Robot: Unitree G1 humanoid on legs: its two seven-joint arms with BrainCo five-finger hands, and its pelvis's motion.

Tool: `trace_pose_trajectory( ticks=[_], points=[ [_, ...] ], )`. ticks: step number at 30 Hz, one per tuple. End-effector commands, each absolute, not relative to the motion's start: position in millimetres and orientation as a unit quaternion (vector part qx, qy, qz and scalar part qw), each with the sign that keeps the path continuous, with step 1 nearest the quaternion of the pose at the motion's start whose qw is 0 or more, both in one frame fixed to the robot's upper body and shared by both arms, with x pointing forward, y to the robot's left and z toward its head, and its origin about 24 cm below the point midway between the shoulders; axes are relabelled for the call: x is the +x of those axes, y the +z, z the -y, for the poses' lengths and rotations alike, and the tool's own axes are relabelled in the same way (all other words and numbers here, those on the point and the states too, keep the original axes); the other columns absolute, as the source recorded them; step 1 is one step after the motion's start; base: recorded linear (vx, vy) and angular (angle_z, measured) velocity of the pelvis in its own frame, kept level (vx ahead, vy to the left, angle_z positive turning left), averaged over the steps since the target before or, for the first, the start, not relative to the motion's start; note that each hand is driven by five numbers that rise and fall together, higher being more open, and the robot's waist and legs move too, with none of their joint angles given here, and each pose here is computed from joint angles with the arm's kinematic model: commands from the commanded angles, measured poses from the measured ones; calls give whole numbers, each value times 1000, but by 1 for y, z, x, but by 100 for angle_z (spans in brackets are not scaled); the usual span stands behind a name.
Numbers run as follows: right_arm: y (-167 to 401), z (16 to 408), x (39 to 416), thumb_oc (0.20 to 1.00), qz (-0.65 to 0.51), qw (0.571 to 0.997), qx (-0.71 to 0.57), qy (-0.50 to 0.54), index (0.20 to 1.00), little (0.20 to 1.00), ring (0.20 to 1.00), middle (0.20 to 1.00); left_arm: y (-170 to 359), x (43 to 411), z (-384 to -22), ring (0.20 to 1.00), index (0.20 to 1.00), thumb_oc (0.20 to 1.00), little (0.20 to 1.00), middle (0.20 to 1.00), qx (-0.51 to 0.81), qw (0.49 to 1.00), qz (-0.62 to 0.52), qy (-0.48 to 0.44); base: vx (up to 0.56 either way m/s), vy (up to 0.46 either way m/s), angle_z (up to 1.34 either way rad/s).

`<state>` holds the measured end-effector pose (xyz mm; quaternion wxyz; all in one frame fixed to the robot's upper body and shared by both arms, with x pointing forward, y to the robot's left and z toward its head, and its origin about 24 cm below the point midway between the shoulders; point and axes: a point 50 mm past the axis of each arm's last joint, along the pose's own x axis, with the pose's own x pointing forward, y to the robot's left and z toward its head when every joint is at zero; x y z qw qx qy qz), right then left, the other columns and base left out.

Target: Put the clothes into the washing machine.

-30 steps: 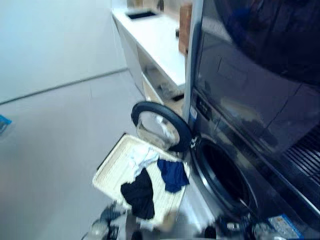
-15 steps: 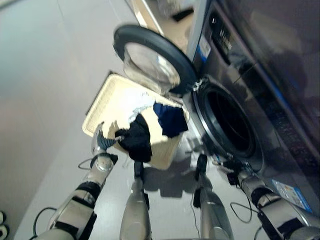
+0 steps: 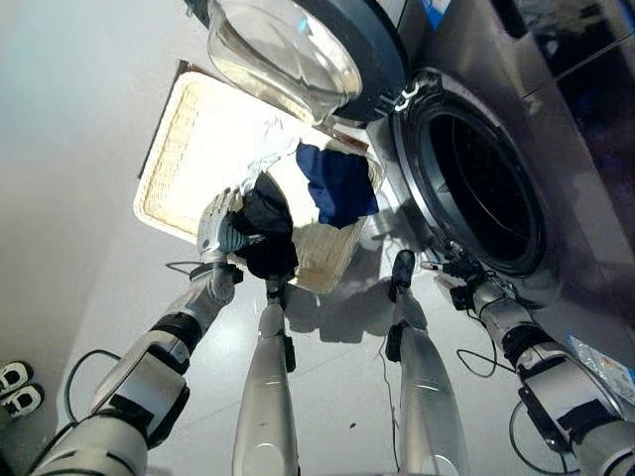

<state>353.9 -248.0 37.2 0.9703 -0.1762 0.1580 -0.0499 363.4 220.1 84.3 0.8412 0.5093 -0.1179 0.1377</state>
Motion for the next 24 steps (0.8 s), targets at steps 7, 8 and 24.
trace_pose_trajectory(
  ticks=[7, 8, 24],
  points=[
    [58, 261, 358, 1000, -117, 972, -192, -60, 1000, 1000, 1000, 1000, 95, 368, -232, 1000, 1000, 1000, 1000, 1000, 585, 797, 115, 93, -4, 8, 4],
    [61, 262, 359, 1000, -115, 972, -195, -60, 1000, 1000, 1000, 1000, 95, 369, -232, 1000, 1000, 1000, 1000, 1000, 590, 795, 112, 88, 0, 0, 0],
    [79, 254, 371, 1000, -89, 973, -207, -56, 1000, 1000, 1000, 1000, 110, 381, -230, 1000, 1000, 1000, 1000, 1000, 630, 764, 108, 89, 2, 4, 1]
  ],
)
